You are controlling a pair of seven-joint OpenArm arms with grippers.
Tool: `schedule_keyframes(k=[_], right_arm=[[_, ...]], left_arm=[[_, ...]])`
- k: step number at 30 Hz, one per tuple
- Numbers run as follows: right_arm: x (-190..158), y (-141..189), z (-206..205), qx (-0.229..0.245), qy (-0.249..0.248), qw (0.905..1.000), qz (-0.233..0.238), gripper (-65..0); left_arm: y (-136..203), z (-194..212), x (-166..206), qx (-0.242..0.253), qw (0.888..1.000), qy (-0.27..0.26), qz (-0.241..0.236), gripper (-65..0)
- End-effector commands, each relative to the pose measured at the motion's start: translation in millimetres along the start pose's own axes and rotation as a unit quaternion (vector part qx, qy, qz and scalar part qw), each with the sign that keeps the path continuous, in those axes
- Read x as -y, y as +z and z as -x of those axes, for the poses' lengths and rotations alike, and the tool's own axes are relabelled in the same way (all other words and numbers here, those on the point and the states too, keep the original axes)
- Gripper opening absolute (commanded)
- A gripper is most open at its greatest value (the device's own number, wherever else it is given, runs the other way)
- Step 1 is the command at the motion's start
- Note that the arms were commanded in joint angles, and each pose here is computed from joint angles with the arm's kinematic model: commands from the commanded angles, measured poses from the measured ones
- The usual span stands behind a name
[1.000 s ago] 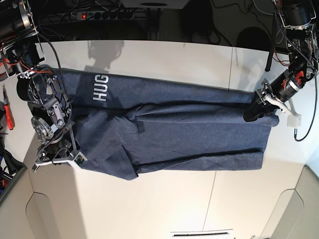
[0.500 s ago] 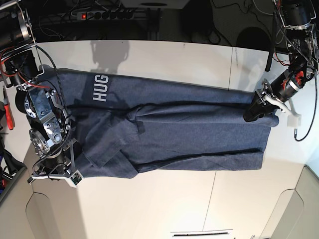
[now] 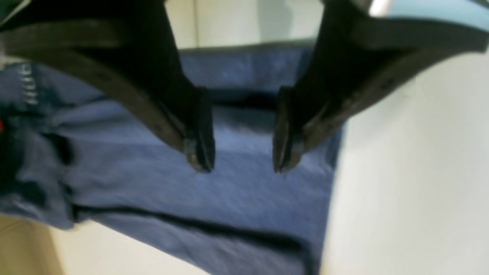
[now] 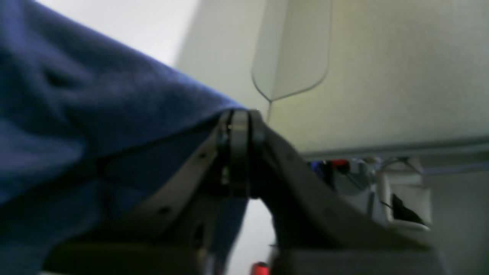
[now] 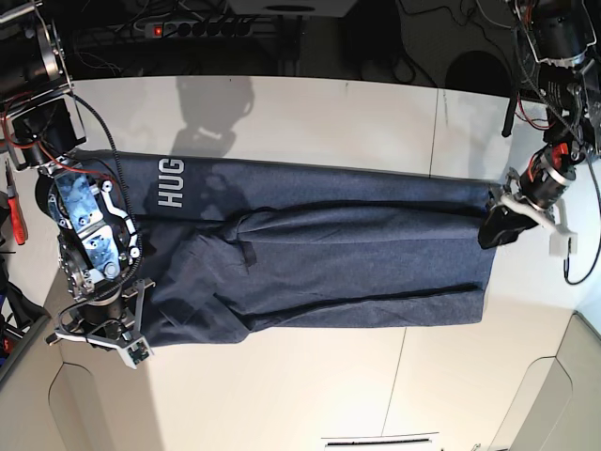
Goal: Layout the t-shirt on the table in an organized manner, then fold the t-shirt properly
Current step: 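Move the left gripper to the opposite shirt end and grasp it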
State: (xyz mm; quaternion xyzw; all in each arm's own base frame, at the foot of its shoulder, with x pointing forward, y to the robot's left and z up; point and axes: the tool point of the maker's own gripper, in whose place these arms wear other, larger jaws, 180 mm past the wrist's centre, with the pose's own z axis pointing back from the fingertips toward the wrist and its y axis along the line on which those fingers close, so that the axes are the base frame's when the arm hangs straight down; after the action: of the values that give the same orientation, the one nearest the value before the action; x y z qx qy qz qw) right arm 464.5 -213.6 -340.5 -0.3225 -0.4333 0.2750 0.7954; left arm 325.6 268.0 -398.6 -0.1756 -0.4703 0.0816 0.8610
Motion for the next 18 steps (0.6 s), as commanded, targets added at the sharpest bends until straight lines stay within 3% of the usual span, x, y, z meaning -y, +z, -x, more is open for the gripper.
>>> schedule_keyframes(k=[1, 6, 9, 12, 18], right_arm=[[19.3, -1.4, -17.9, 0.021, -0.009, 0.9994, 0.024, -65.0], [3.3, 1.8, -32.0, 0.031, -0.022, 0.9992, 0.009, -65.0], [-2.0, 3.1, -37.0, 0.034, -0.027, 0.999, 0.005, -65.0], [-1.2, 2.9, -36.6, 0.034, -0.026, 0.9991, 0.006, -65.0], [-1.4, 3.0, -36.4, 0.034, -0.026, 0.9991, 0.005, -65.0]], left_arm=[[-1.8, -30.7, -5.4, 0.03, 0.999, -0.019, -0.013, -36.5], [-20.0, -61.8, -6.0, 0.003, 0.993, -0.113, -0.044, -36.5], [-32.6, -65.7, -0.6, -0.049, 0.971, -0.227, -0.054, -36.5], [-43.0, -64.5, 5.0, -0.089, 0.933, -0.343, -0.058, -36.5], [-62.3, -55.7, -16.0, -0.144, 0.824, -0.539, -0.101, -36.5]])
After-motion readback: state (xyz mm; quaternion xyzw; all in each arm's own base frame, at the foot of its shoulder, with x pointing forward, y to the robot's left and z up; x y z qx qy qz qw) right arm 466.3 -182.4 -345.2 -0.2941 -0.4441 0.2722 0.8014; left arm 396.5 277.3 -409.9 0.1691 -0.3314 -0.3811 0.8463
